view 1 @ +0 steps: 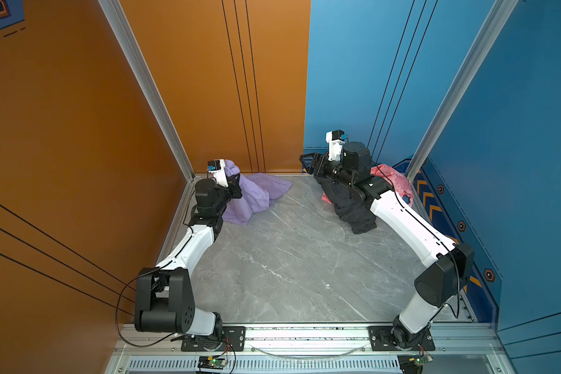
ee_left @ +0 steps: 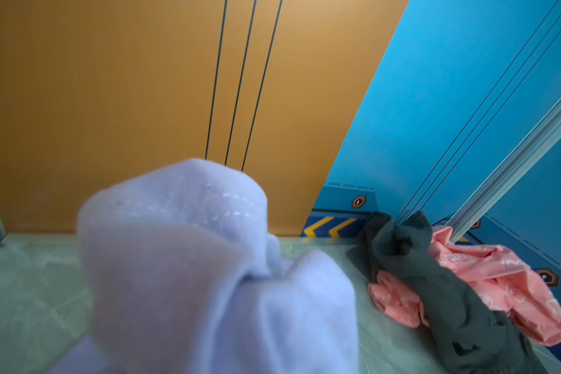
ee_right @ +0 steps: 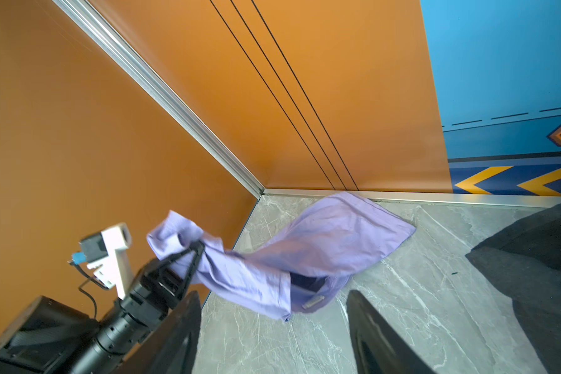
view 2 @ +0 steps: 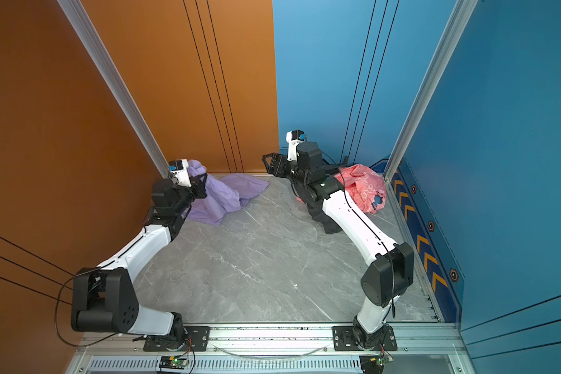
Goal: Pick out a specific cloth from the pile
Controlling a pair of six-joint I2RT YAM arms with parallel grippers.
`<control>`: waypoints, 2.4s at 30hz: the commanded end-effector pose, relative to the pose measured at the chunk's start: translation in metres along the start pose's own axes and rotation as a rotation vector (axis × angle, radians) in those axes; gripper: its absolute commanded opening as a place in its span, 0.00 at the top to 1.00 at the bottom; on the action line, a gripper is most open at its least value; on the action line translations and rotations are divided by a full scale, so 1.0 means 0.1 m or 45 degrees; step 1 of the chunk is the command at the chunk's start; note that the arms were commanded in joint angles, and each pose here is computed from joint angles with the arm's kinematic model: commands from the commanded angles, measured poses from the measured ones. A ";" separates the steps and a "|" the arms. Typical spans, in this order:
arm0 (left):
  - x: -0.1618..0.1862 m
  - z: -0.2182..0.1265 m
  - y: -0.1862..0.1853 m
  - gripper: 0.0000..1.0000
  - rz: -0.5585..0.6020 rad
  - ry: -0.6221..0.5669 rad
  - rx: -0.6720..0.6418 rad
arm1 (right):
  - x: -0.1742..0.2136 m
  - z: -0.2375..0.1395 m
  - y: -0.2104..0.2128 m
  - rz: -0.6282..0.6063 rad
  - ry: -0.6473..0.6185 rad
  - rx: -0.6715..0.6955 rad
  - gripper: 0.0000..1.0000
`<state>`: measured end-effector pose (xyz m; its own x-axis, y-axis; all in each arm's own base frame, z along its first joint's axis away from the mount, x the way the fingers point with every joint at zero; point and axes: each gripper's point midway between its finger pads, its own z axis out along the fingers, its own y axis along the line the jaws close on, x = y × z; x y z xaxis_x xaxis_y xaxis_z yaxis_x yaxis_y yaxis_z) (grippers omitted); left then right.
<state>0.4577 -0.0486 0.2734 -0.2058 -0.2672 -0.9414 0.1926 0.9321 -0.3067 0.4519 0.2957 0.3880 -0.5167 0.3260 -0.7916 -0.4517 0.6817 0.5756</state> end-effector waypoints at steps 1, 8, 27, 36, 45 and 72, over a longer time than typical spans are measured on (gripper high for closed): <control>0.25 -0.22 0.18 1.00 -0.057 0.055 -0.158 | 0.13 0.07 -0.04 0.025 0.037 0.024 0.28; 0.97 -0.42 0.49 1.00 -0.130 0.373 -0.352 | 0.24 0.14 0.01 0.046 0.067 0.004 0.28; 1.96 -0.86 0.70 0.58 -0.387 0.866 -0.560 | 0.43 0.02 -0.05 0.050 0.110 0.026 0.27; 0.74 -1.08 0.68 0.02 -0.157 0.392 -0.704 | 0.46 0.02 -0.04 0.033 0.128 0.007 0.25; 0.18 -0.78 0.25 0.02 -0.115 0.172 -0.438 | 0.44 -0.01 -0.04 -0.003 0.122 -0.001 0.22; 1.20 -0.92 1.09 0.02 0.298 0.186 -0.717 | 1.09 -2.40 -2.75 -0.244 -0.260 1.088 0.00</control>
<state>0.3630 0.0390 0.1412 -0.3894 -0.0603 -0.9191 -0.2693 0.9617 0.0510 0.3512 0.0107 0.1928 -0.3893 0.2443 -0.8881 0.1515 0.9680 0.1999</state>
